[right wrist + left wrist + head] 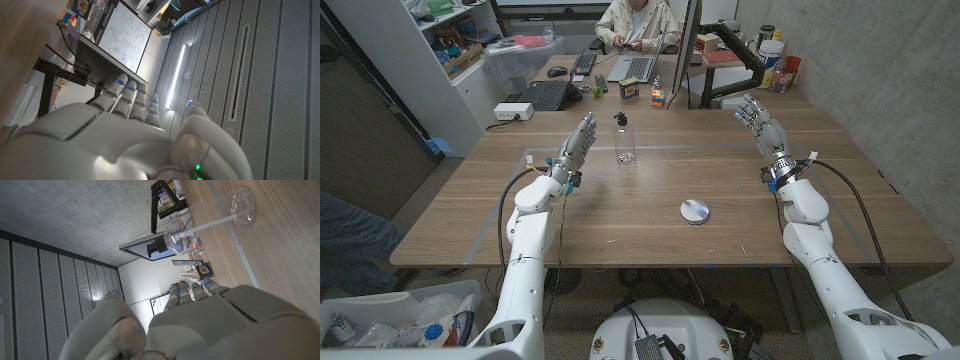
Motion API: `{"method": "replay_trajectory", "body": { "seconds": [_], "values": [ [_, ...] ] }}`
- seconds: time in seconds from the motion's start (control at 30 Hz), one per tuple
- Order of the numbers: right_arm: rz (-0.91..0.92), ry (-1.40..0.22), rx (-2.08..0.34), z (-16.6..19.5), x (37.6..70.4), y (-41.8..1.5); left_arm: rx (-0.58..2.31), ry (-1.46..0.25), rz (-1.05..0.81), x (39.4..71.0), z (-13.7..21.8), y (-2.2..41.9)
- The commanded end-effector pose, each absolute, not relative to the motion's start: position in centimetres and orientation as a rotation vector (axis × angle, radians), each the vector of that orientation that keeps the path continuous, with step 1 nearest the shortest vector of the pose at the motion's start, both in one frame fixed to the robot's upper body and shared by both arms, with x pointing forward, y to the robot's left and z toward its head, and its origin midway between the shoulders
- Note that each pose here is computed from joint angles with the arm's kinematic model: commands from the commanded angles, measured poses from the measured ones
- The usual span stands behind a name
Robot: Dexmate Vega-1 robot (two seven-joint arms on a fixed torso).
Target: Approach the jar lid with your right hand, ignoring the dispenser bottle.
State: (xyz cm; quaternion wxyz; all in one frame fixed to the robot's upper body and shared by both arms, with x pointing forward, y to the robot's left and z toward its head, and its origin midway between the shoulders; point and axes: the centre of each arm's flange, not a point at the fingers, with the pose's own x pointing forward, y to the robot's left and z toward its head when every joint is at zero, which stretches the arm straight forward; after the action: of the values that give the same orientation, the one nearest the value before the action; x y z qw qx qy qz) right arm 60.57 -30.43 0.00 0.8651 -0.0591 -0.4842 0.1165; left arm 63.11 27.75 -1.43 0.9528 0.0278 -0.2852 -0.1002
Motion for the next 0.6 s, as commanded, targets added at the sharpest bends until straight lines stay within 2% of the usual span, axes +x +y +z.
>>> {"method": "replay_trajectory", "body": {
  "seconds": [0.03, 0.6],
  "values": [
    [0.244, -1.080, -0.176, 0.60, 59.21, -29.97, 0.074, -0.579, -0.208, 62.86, -1.10, 27.62],
    [0.195, -1.102, -0.235, 0.50, 59.14, -29.78, 0.075, -0.571, -0.213, 63.19, -1.17, 27.59]
  ]
}}
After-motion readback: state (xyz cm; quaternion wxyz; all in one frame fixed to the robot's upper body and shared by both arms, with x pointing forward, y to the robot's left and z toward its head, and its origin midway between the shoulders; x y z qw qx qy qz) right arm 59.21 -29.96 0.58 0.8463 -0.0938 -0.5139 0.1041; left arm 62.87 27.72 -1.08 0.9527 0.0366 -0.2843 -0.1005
